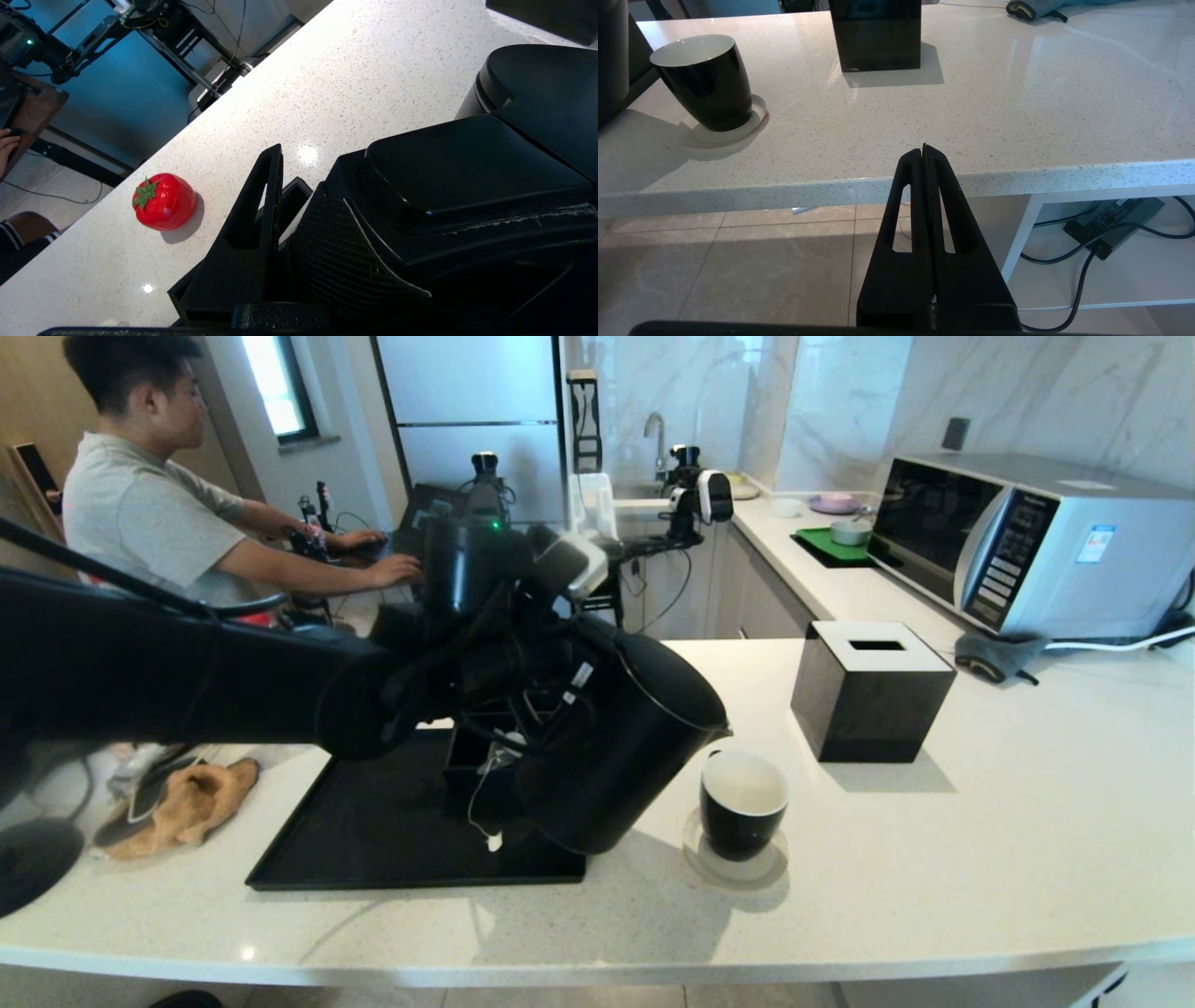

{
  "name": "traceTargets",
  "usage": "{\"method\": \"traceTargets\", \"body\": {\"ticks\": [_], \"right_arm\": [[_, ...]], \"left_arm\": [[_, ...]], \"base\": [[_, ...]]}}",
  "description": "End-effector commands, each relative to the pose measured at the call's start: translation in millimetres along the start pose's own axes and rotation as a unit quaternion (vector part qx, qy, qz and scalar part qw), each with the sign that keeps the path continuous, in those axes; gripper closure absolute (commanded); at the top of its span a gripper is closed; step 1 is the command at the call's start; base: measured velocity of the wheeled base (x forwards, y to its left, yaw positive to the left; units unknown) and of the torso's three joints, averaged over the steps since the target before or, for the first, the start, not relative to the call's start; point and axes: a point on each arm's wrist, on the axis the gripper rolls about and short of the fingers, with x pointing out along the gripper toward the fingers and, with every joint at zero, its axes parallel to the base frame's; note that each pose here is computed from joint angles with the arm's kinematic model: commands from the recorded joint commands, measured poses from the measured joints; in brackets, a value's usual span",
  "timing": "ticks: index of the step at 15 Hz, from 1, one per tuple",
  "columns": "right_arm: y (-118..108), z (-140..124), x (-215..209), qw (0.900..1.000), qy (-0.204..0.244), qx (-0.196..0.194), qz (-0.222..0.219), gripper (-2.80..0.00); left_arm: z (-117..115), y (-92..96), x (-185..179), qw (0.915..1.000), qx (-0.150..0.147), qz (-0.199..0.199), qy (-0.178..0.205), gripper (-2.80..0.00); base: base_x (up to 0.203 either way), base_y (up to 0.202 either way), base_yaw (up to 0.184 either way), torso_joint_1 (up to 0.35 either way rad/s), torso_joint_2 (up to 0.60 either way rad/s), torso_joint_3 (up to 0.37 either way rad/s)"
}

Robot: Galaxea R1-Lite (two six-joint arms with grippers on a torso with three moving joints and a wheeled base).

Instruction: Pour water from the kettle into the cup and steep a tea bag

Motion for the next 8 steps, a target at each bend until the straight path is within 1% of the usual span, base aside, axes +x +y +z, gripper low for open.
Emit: {"method": "traceTargets", "body": {"ticks": [1, 4, 7, 8], "right_arm": [[0.0, 0.0, 0.0, 1.0, 0.0, 0.0, 0.0, 0.0], [0.0, 0.0, 0.0, 1.0, 0.0, 0.0, 0.0, 0.0], [0.0, 0.0, 0.0, 1.0, 0.0, 0.0, 0.0, 0.0], [0.0, 0.0, 0.0, 1.0, 0.0, 0.0, 0.0, 0.0]], "left_arm": [[0.9, 0.5, 0.6, 1.0, 0.002, 0.002, -0.002, 0.0], [0.7, 1.1, 0.6, 0.9998, 0.017, 0.003, -0.001, 0.0], [0.5, 1.2, 0.6, 0.9996, 0.022, 0.016, 0.005, 0.0], [0.9, 1.4, 0.1, 0.9993, 0.032, 0.017, 0.004, 0.0]], "base": [[0.0, 0.0, 0.0, 0.0, 0.0, 0.0], [0.0, 0.0, 0.0, 0.0, 0.0, 0.0], [0.0, 0.0, 0.0, 0.0, 0.0, 0.0], [0.0, 0.0, 0.0, 0.0, 0.0, 0.0]]}}
